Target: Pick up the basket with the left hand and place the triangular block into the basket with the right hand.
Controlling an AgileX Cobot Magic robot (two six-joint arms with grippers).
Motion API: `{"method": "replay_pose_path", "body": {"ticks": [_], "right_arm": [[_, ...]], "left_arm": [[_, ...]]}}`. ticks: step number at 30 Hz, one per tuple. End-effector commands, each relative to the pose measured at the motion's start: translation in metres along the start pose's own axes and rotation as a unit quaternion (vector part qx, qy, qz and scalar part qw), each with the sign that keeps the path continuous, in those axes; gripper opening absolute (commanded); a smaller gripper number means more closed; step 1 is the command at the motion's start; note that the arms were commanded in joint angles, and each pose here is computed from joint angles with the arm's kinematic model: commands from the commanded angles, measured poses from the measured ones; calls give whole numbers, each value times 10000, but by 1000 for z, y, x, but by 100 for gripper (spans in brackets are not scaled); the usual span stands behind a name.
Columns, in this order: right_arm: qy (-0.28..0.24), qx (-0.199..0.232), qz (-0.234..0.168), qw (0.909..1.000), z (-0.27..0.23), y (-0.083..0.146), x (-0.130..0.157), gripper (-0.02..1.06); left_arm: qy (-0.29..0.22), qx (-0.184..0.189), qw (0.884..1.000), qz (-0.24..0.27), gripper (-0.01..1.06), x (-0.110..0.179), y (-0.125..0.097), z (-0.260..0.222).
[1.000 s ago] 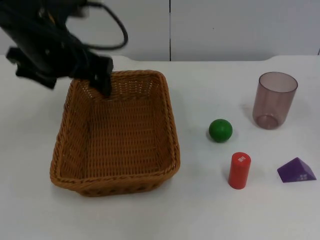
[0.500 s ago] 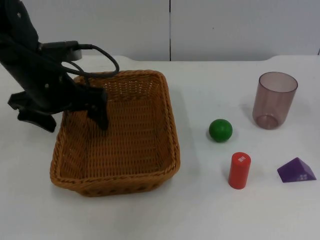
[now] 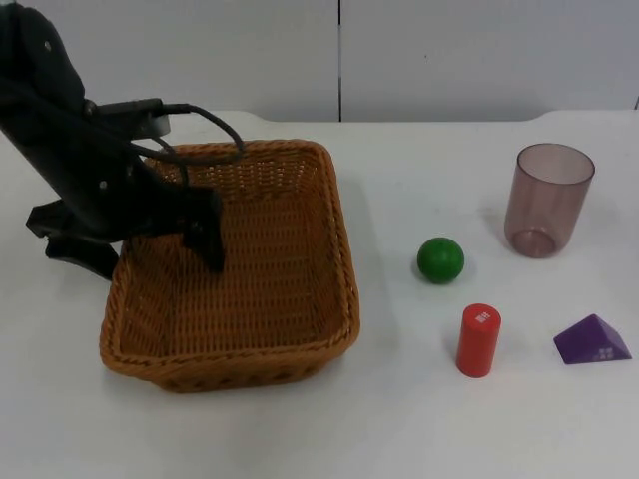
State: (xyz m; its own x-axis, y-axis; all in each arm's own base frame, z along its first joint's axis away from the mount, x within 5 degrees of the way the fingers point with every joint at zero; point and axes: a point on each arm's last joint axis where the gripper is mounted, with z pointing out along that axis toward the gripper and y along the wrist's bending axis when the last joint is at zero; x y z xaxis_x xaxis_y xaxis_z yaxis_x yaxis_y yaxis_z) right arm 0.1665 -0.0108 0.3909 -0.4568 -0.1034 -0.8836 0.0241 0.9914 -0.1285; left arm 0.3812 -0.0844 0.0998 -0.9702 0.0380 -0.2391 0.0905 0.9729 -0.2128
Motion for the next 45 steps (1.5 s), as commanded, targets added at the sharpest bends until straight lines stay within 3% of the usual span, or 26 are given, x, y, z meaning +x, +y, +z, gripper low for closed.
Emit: {"method": "replay_pose_path", "body": {"ticks": [1,3,4,9,10,13,25,33,39,45], "right_arm": [[-41,-1,-75,10000,-1,0,-2,105],[-40,-1,-75,10000,-1,0,-2,105],[-40,-1,-75,10000,-1,0,-2,105],[-113,8,-72,9999,-5,0,-2,105],[-113,8,-72,9999,-5,0,-2,105],[-155,14,-70,9999,-8,0,-2,105],[-157,14,-70,9999,-8,0,-2,105],[-165,15,-70,9998,-8,0,-3,105],[-165,15,-70,9998,-8,0,-3,105],[-123,13,-189,9997,-8,0,-2,105]], "left_arm": [[49,25,10000,-22,98,0,1,2],[160,30,9999,-32,86,3,1,5],[160,30,9999,-32,86,3,1,5],[216,35,9997,-63,36,4,1,7],[216,35,9997,-63,36,4,1,7],[216,31,9997,-134,0,4,1,7],[456,321,9980,-307,0,7,-8,-14],[-183,956,9929,-685,0,-4,-29,-67],[-665,1629,9788,-1051,0,-8,-47,-114],[-754,2045,9692,-1145,0,-4,-58,-139]]}}
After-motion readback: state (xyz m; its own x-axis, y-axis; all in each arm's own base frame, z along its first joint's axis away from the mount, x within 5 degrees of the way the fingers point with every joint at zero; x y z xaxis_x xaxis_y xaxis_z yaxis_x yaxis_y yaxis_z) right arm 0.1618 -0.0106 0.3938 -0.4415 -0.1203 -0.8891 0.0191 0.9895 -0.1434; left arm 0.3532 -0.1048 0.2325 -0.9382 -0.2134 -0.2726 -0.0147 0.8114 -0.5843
